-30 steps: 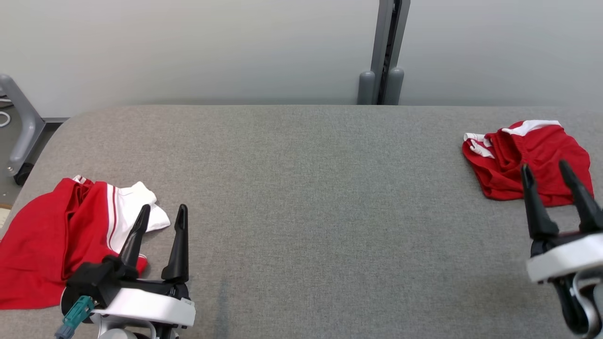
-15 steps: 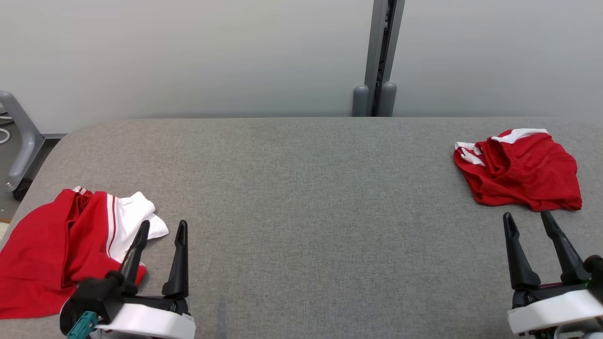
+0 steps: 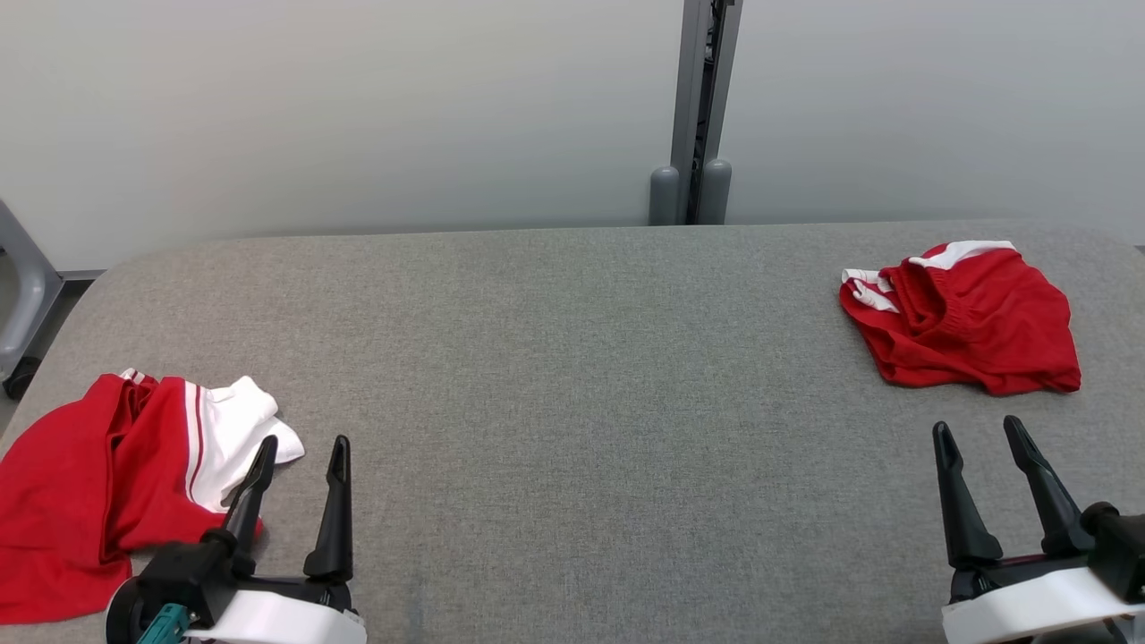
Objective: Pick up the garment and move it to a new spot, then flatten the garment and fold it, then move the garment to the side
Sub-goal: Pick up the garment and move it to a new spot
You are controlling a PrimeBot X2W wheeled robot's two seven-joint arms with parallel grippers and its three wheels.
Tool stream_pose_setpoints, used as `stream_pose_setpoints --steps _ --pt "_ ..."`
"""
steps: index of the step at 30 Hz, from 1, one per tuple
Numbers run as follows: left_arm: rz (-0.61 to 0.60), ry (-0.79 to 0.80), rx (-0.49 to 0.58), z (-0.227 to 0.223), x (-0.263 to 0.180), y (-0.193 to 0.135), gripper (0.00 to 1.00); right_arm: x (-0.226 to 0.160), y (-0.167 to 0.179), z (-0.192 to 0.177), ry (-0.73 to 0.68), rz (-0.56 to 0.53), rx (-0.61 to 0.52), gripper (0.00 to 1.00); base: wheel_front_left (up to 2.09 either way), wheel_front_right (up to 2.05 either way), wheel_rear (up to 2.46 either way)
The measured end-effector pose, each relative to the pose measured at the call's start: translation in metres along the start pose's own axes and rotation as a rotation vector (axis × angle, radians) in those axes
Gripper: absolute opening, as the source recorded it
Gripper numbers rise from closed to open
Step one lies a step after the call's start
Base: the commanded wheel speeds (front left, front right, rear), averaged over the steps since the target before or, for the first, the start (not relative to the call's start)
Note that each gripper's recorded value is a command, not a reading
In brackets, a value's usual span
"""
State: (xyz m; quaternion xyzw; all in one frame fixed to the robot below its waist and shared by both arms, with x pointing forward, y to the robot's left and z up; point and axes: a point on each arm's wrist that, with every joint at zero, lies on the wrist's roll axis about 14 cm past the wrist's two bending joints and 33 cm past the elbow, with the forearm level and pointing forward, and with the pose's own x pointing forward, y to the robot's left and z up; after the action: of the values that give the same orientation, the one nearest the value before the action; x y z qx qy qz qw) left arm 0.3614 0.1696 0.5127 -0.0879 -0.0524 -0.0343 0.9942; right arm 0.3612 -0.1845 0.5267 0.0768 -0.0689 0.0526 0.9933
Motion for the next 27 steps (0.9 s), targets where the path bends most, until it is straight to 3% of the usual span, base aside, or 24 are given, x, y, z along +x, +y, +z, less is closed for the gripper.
stream_pose_setpoints --steps 17,27 --pt "0.022 0.012 -0.007 -0.004 -0.005 0.006 1.00 0.006 0.010 -0.006 0.016 0.032 0.008 1.00 0.00 0.00 0.00" --pt "0.155 -0.020 0.015 0.009 -0.032 0.046 1.00 0.025 0.055 -0.016 0.039 0.161 0.035 1.00 0.00 0.00 0.00"
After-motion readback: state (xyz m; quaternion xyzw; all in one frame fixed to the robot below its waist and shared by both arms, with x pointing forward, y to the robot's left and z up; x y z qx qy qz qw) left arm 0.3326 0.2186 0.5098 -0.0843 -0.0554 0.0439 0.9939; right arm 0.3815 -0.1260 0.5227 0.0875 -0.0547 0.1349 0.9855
